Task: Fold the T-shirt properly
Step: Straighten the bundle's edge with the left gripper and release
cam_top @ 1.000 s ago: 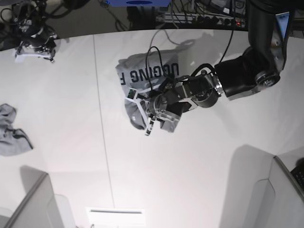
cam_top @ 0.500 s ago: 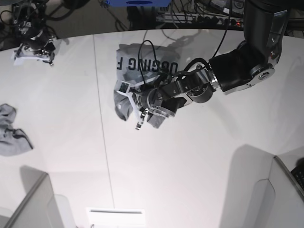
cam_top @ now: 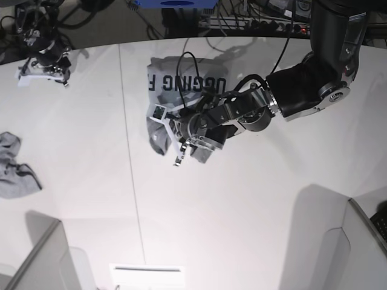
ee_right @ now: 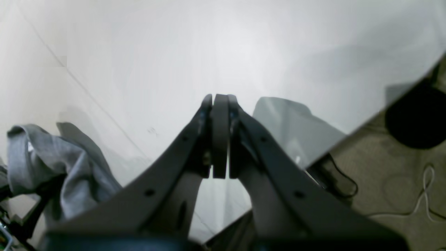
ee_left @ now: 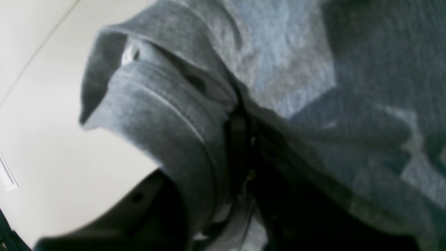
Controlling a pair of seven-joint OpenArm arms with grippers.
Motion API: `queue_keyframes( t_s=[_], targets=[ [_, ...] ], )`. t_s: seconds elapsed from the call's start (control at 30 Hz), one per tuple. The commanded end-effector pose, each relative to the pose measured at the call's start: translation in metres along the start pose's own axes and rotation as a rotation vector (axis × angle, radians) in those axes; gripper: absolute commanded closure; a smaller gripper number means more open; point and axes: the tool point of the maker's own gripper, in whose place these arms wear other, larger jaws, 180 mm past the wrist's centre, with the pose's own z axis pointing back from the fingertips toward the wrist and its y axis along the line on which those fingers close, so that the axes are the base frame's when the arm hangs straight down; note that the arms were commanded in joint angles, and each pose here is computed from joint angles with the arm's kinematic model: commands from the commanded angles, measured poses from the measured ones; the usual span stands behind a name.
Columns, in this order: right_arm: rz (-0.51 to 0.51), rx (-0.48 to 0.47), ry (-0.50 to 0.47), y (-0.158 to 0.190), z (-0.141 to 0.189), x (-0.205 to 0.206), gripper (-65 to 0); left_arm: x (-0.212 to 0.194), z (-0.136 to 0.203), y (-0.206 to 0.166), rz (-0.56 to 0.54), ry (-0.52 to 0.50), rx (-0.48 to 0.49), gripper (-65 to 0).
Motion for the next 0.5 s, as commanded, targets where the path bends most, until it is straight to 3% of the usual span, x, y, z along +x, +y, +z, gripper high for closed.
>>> queue_keyframes(
  t_s=[0.0, 0.17, 0.47],
  targets=[
    [0.023, 0.012, -0.028, 0.004, 0.003, 0.009, 0.0, 0.001, 0.008, 0.024, -0.023, 0.025, 0.053, 0.0],
    [0.02, 0.016, -0.03, 0.006, 0.002, 0.01, 0.0, 0.002, 0.016, 0.046, -0.038, 0.055, 0.095, -0.3],
    [0.02, 0.017, -0.031, 0.006, 0.002, 0.01, 0.0, 0.005, 0.02, 0.052, -0.047, 0.052, 0.111, -39.0]
  ],
)
